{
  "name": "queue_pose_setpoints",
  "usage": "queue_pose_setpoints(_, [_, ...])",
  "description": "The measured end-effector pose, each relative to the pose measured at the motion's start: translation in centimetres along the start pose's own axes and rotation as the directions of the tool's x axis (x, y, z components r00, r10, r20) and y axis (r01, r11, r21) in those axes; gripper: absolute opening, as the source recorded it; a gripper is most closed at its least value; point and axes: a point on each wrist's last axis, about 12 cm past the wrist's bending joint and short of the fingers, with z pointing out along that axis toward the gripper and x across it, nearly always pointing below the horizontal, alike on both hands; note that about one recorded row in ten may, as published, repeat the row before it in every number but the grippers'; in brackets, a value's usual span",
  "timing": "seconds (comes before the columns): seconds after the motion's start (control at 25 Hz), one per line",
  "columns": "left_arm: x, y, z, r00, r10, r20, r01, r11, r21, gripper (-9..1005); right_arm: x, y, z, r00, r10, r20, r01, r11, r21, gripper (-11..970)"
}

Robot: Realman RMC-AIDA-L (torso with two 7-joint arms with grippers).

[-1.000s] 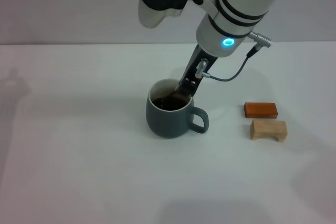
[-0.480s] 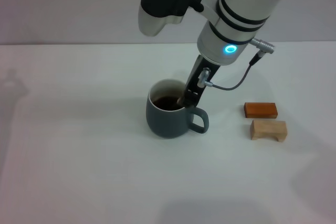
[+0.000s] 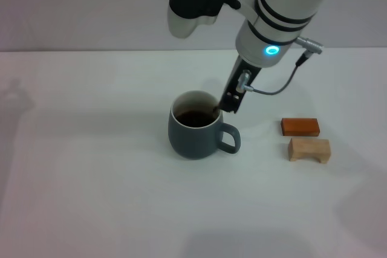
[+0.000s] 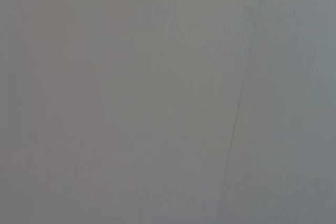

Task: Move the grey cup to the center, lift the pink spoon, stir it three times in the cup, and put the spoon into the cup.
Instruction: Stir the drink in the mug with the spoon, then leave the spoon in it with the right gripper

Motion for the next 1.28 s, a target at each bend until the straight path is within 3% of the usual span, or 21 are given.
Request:
queue_pose_setpoints(0.32, [0.0, -0.1, 0.1, 1.0, 0.0, 0.0, 0.0, 1.0, 0.004, -2, 0.0, 0.9, -0.2, 1.0, -0.005, 0.003, 0.006, 0.997, -0.076, 171])
queue_pose_setpoints(0.68, [0.0, -0.1, 0.1, 1.0, 0.001, -0.001, -0.001, 1.0, 0.006, -2, -0.4, -0.4, -0.3, 1.0, 0.01, 0.027, -0.011, 0.999, 0.033, 174])
queue_pose_setpoints(1.08, [0.0, 0.0, 0.0, 1.0, 0.003, -0.001, -0.003, 1.0, 0.003, -2, -0.6, 0.6, -0.5, 1.0, -0.001, 0.022, 0.002, 0.999, -0.041, 178])
queue_pose_setpoints(1.28, [0.0, 0.0, 0.0, 1.0, 0.003, -0.001, -0.003, 1.0, 0.003, -2, -1.1, 0.3, -0.6, 0.998, -0.005, 0.057, 0.006, 1.0, -0.011, 180])
